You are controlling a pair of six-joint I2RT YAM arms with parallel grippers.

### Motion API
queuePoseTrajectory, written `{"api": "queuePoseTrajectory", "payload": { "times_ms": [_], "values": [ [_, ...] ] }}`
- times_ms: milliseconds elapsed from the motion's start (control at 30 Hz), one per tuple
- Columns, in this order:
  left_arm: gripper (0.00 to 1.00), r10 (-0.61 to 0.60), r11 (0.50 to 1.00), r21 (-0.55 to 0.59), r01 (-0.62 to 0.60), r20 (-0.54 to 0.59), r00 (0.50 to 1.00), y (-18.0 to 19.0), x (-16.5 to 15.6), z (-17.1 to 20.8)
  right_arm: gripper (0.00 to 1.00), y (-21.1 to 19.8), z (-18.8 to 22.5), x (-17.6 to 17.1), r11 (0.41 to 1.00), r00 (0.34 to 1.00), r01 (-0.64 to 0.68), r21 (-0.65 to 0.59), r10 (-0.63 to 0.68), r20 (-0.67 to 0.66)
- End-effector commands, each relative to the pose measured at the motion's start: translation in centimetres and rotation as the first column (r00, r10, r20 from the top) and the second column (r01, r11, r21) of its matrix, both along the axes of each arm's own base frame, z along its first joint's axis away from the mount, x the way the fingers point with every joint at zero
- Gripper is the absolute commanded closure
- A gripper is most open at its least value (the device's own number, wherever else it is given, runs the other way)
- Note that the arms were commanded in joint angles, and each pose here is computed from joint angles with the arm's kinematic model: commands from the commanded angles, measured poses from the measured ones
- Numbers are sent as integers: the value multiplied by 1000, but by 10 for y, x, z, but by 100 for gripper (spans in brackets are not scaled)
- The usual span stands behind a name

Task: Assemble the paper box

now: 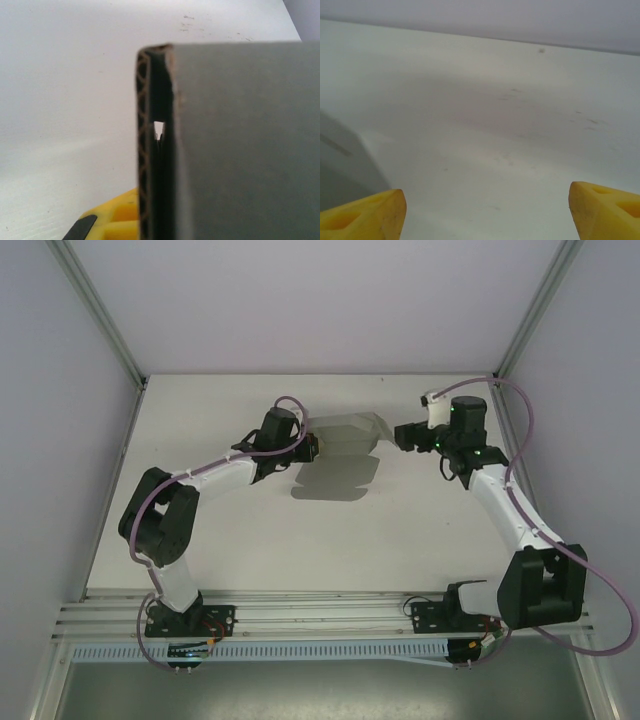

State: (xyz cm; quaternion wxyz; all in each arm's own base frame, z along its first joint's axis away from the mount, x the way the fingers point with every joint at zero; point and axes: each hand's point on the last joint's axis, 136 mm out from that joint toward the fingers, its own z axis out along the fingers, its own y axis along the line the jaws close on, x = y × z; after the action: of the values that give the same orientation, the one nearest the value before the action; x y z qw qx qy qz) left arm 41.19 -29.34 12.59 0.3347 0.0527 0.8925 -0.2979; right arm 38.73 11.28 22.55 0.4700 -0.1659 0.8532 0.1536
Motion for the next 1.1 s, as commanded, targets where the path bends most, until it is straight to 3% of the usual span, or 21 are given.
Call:
{"api": "queuePoseTrajectory", "payload": {
  "times_ms": [0,200,400,667,800,900,1067],
  "values": [
    [100,-13,999,-30,13,1,1000,-11,5,8,15,44,1,-25,981,983,-180,66,182,-18],
    [100,-16,999,-31,16,-4,1000,-13,5,7,15,87,-8,-34,965,965,-257,53,258,-32],
    [100,-51,998,-47,52,18,999,-16,2,11,19,100,-16,-24,962,961,-272,37,274,-39],
    [100,-113,992,-52,116,49,992,-21,-5,18,25,104,-17,-7,944,949,-299,-141,310,55],
    [100,-108,994,-30,109,48,993,-17,-6,13,37,97,-10,15,961,967,-205,-187,228,114],
    [100,-117,992,-39,119,50,992,-20,-6,14,41,95,-7,28,974,973,-132,-185,164,165],
    [100,-162,984,-60,165,59,985,-28,-8,18,40,122,-25,24,950,945,-263,-170,289,152]
  ]
}}
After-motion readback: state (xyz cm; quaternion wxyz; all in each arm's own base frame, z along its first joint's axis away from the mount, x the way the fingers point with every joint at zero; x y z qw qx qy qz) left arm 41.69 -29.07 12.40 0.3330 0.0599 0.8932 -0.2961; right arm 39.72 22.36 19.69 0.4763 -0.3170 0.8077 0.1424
